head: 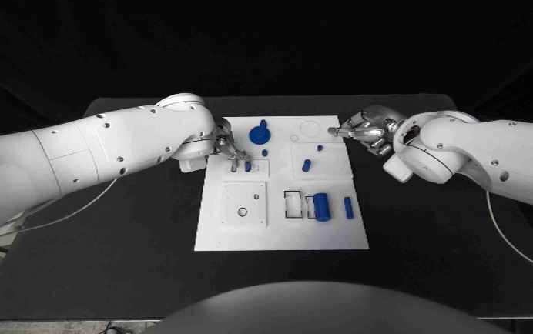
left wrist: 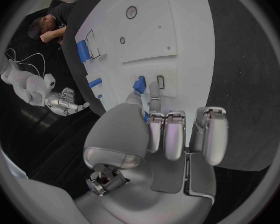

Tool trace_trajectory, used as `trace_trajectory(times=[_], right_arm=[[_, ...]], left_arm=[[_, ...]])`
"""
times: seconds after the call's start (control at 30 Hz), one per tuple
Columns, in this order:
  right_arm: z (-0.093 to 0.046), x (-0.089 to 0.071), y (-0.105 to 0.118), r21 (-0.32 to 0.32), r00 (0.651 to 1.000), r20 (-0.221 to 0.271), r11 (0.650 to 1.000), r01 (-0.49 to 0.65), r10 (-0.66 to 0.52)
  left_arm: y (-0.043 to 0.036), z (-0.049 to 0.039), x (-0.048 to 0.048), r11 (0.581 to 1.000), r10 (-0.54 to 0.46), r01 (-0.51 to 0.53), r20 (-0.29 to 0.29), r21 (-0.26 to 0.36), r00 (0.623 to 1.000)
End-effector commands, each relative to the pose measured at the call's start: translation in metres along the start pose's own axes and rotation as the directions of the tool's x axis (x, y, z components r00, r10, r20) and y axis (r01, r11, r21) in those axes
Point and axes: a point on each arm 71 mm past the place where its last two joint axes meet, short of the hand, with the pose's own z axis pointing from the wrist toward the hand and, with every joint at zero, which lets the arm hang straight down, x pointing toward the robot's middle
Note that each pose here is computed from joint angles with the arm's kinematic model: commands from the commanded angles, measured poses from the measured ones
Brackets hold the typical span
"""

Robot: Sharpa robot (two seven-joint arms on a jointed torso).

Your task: Assemble the parts on the task board

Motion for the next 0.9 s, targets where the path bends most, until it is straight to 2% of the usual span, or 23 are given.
trace_trajectory(times=[0.03,0.9], right_arm=[[0.0001,0.0011,-0.0001,-0.001,1.0,-0.011,1.0,0.009,-0.009],[0.0,0.0008,-0.0006,0.001,1.0,-0.011,1.0,0.009,-0.009]], left_arm=[[-0.002,-0.0004,0.0027,1.0,0.012,-0.012,-0.027,0.013,1.0],[-0.0022,-0.0003,0.0045,0.999,0.023,-0.022,-0.057,0.024,0.998]])
